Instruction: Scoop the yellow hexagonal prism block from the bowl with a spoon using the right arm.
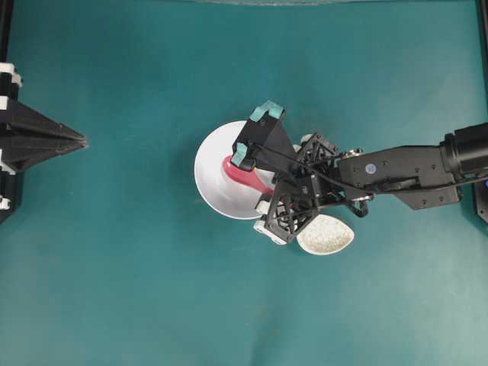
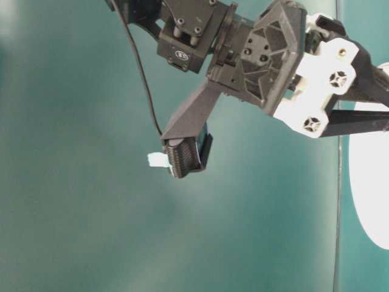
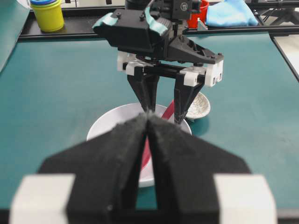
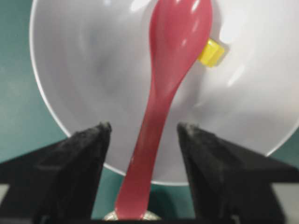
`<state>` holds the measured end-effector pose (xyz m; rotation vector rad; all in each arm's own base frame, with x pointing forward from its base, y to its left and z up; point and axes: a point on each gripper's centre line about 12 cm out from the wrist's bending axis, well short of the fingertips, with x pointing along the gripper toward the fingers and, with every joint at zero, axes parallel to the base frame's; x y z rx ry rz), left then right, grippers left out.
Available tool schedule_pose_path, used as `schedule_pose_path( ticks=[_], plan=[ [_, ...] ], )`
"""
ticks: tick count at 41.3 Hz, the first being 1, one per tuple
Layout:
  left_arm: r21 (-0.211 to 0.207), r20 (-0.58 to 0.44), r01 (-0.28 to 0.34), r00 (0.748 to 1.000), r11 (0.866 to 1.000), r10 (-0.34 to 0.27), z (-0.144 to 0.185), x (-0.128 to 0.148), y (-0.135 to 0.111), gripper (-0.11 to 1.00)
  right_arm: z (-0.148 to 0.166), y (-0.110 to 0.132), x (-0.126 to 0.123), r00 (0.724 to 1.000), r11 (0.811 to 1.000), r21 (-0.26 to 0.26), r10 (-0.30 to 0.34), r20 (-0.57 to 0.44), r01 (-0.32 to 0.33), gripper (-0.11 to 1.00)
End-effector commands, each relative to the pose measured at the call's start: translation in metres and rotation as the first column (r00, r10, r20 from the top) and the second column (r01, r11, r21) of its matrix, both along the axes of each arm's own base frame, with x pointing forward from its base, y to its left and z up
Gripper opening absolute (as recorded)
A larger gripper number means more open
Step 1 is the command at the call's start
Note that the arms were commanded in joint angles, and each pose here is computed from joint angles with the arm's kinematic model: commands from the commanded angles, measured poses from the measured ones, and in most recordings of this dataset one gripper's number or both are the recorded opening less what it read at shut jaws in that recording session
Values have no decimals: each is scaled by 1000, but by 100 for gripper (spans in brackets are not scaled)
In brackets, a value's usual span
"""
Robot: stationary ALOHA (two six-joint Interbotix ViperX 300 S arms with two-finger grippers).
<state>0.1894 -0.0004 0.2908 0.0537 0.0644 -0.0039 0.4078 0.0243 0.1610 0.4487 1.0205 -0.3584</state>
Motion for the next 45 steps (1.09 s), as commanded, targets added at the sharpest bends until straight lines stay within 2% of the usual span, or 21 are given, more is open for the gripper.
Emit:
schedule_pose_path(
  ticks=[1,18,31,39,45],
  plan=[
    [0,34,2,999,1000,-2,14,2,0,9,8,2,3,999,1000,11,1,33,-1,60],
    [0,32,2,999,1000,-2,13,2,0,9,4,4,3,1000,1000,28,-8,23,8,49],
    [0,31,2,1000,1000,-2,13,2,0,9,3,4,2,1000,999,32,-11,21,10,24],
    [1,32,2,999,1000,-2,14,2,0,9,10,3,4,999,1000,23,-4,37,4,23],
    [0,32,2,999,1000,-2,13,2,0,9,28,0,2,997,1000,0,6,78,-6,23]
  ],
)
